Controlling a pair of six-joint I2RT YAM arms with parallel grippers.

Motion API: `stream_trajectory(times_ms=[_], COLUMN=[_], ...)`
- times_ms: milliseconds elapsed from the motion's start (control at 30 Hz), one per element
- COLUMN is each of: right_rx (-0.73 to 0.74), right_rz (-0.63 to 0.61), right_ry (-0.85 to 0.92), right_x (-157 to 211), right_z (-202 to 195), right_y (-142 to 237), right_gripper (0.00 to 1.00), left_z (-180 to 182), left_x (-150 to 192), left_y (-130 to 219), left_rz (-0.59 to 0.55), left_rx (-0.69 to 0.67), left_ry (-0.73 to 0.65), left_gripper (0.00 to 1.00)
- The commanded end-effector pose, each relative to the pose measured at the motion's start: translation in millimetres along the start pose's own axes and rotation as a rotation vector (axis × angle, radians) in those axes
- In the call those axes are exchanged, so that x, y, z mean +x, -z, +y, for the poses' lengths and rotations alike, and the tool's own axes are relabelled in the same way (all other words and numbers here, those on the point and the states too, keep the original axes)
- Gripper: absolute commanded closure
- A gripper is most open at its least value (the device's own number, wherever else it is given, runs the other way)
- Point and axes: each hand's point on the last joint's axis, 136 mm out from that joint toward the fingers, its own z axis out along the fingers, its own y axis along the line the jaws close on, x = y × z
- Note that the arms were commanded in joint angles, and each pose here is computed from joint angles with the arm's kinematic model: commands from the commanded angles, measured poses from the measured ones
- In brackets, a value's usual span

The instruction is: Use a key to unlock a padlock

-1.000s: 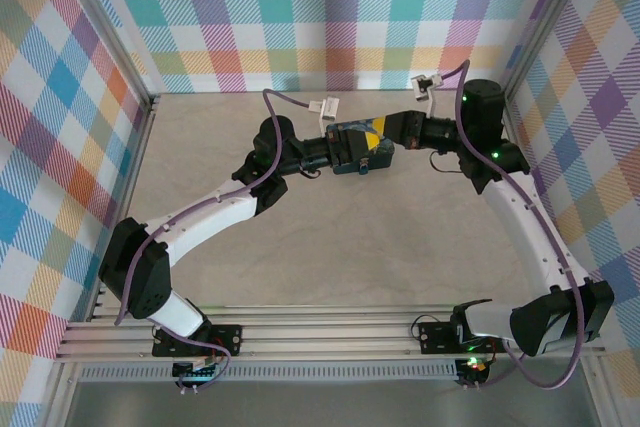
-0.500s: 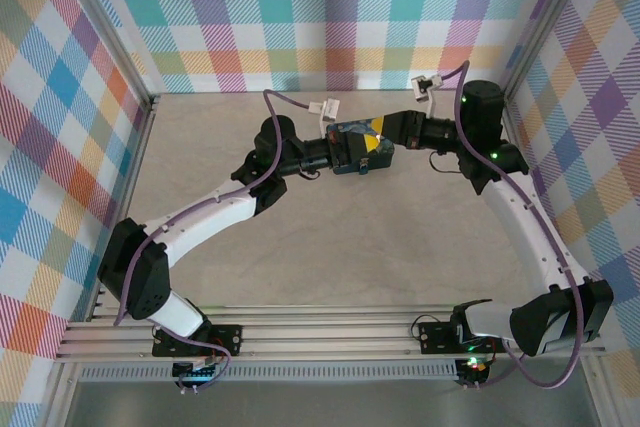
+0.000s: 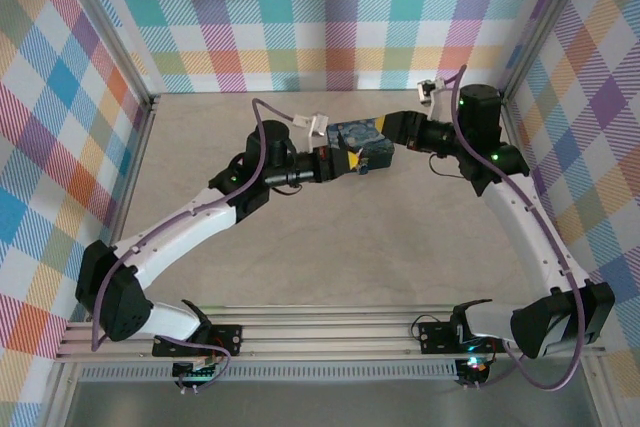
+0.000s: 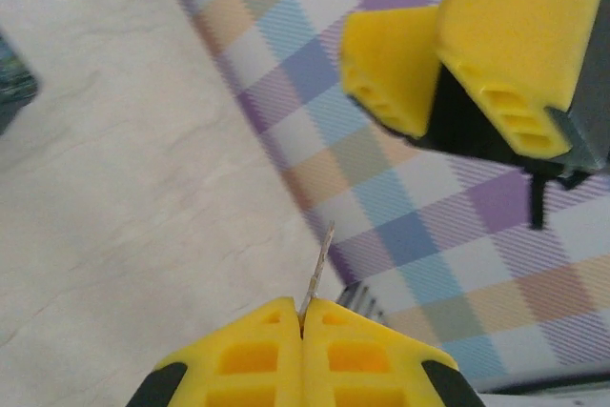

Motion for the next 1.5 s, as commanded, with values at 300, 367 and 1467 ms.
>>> stream_trajectory(times_ms=[300,367,1467], right_rx=[0.325,0.369,0.709], right_rz=[0.269,0.297,0.292], right_ry=[0.003,0.013,0.169], right_x=[80,88,102], right_z=[-102,-121,-229], right_y=[-89,-100,-166], right_gripper=[0.49,0.47,0.42], left_z=[64,69,110], left_x=[38,42,59], left_y=[48,49,43], left_rz=[0.087,0.099,0.227], left_rx=[-0.315,-0.330,-0.408], left_ry=[-0.025,-0.022,-0.027], left_gripper=[1.00,1.00,1.00])
